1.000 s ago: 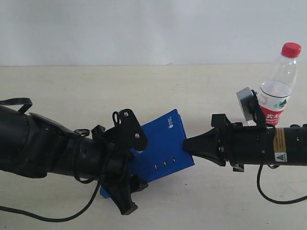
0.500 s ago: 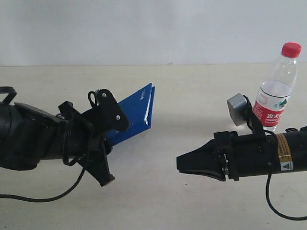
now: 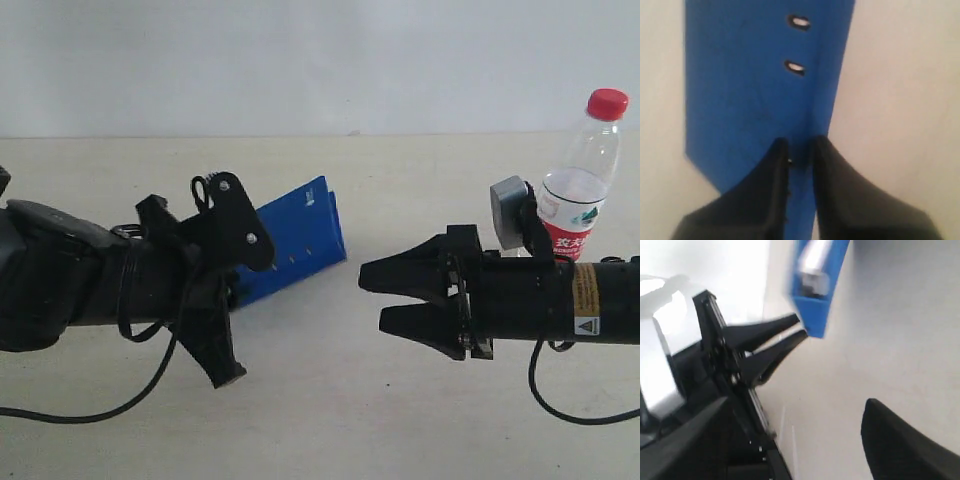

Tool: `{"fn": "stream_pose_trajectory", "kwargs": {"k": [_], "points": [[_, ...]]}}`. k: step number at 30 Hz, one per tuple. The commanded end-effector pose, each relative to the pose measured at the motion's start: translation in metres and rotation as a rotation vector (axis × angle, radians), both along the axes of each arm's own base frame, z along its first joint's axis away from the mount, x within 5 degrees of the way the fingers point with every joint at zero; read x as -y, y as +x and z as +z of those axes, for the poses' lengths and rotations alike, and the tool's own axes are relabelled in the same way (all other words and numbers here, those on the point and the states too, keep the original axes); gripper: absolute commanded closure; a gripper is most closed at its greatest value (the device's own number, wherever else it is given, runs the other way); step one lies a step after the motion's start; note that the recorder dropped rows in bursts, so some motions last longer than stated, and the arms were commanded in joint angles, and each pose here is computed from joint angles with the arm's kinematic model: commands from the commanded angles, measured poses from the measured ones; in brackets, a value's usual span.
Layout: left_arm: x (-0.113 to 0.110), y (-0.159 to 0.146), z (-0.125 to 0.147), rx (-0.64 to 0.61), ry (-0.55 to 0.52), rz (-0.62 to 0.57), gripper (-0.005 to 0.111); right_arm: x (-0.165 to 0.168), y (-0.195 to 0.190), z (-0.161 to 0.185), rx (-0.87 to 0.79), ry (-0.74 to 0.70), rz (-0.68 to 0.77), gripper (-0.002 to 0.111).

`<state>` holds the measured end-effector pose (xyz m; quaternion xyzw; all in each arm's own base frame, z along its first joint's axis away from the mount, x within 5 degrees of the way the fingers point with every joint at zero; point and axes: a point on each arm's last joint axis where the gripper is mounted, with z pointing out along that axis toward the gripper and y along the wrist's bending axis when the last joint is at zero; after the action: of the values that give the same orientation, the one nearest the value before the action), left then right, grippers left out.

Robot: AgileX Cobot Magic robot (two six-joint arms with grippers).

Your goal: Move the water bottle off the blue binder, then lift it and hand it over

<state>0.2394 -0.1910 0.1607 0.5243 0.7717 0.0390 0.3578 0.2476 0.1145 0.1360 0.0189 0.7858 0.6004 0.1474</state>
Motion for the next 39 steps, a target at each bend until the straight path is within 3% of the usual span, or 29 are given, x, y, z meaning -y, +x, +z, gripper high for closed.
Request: {"fn": "stream_pose_trajectory", "kwargs": {"k": [1,15,19,23,26,31,35,39], "points": [[0.013,-0.012,0.002,-0.039,-0.048,-0.223,0.102,0.001,0.006,0.005,0.004,0.042,-0.071,0.043],[0.005,-0.004,-0.006,0.000,0.036,-0.142,0.101,0.001,0.007,0.006,0.041,0.036,-0.077,0.043],[0.008,-0.005,-0.028,-0.081,0.048,-0.141,0.085,0.002,0.007,0.003,0.049,0.000,-0.080,0.043],[-0.002,0.012,-0.043,-0.058,0.072,0.152,0.063,0.004,0.015,-0.001,0.076,-0.092,-0.097,0.043],[-0.010,0.023,-0.036,0.002,0.030,0.354,0.050,0.003,0.028,0.005,0.128,-0.123,-0.084,0.043],[-0.016,0.028,-0.025,-0.118,-0.152,0.444,0.048,0.002,0.052,0.017,0.229,-0.218,-0.065,0.043],[-0.031,0.036,-0.023,-0.106,-0.156,0.519,0.048,0.004,0.070,0.024,0.254,-0.279,-0.099,0.043],[-0.037,0.042,-0.026,-0.169,-0.214,0.511,0.048,0.002,0.077,0.020,0.250,-0.301,-0.066,0.043]]}}
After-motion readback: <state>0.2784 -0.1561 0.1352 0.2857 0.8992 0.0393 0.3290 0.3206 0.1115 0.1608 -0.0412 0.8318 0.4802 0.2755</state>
